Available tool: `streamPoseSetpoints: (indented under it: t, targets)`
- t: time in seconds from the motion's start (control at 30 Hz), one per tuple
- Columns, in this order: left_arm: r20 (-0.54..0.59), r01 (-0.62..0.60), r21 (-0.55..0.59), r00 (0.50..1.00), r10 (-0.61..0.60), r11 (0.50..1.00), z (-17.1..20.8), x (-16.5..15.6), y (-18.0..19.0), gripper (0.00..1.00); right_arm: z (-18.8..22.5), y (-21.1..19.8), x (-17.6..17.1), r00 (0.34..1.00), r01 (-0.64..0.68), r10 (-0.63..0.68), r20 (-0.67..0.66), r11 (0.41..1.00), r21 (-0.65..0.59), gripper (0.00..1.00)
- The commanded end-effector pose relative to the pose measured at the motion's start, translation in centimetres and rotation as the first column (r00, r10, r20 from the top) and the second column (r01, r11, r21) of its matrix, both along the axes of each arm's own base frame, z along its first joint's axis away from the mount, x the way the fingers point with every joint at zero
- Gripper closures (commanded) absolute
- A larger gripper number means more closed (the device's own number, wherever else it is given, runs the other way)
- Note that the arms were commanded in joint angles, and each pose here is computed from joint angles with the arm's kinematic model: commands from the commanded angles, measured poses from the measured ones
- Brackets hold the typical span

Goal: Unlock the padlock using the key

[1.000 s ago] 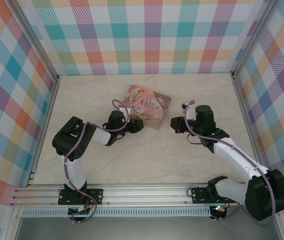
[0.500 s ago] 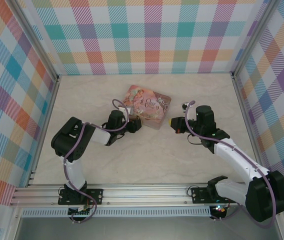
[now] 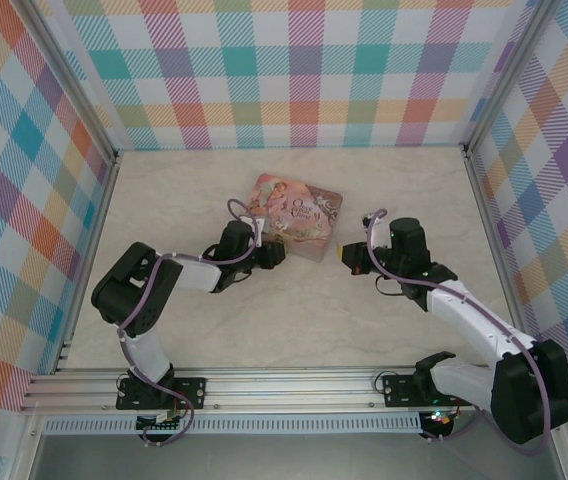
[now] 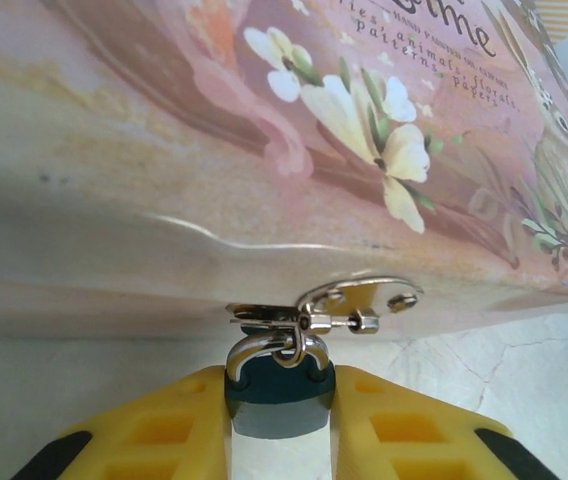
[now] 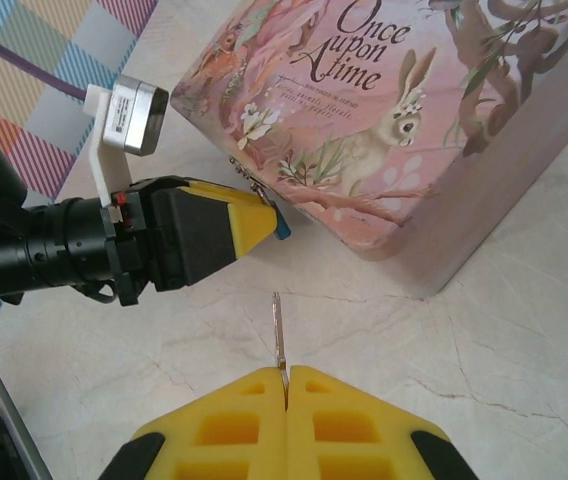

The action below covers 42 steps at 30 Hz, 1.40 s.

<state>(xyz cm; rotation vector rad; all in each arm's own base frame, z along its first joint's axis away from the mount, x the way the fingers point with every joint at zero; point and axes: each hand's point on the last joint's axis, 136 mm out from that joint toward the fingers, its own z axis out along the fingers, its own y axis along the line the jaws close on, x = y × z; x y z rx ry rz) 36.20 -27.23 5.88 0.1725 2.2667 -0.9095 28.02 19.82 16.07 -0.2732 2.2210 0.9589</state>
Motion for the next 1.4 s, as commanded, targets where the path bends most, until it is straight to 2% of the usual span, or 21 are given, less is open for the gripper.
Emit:
streamPoseSetpoints:
  t: [0.0,0.4,0.7,1.17,1.37]
  targets:
    - [0.023,-0.017,-0.083,1.0,0.019,0.996,3.3,0.4,-0.9,0.75,-0.2,0.7,-0.6,0.997,-0.053,0.054,0.046,0.998,-0.024,0.98]
    - [-0.178,-0.08,-0.234,0.983,0.038,0.969,7.0,-2.3,-1.6,0.84,-4.1,2.8,-3.0,0.965,-0.181,0.216,0.148,0.959,-0.218,0.98]
    - [-0.332,-0.16,-0.282,0.941,0.06,0.946,6.9,-3.8,-1.7,0.88,-6.1,4.8,-3.1,0.936,-0.251,0.321,0.145,0.896,-0.366,0.99]
    - [-0.443,-0.226,-0.327,0.894,0.062,0.918,6.5,-4.6,-2.3,0.89,-6.8,8.3,-1.7,0.911,-0.279,0.372,0.179,0.875,-0.396,0.99]
    - [-0.457,-0.232,-0.33,0.888,0.06,0.915,6.5,-4.7,-2.3,0.91,-6.5,8.9,-1.0,0.9,-0.286,0.389,0.194,0.866,-0.41,0.99]
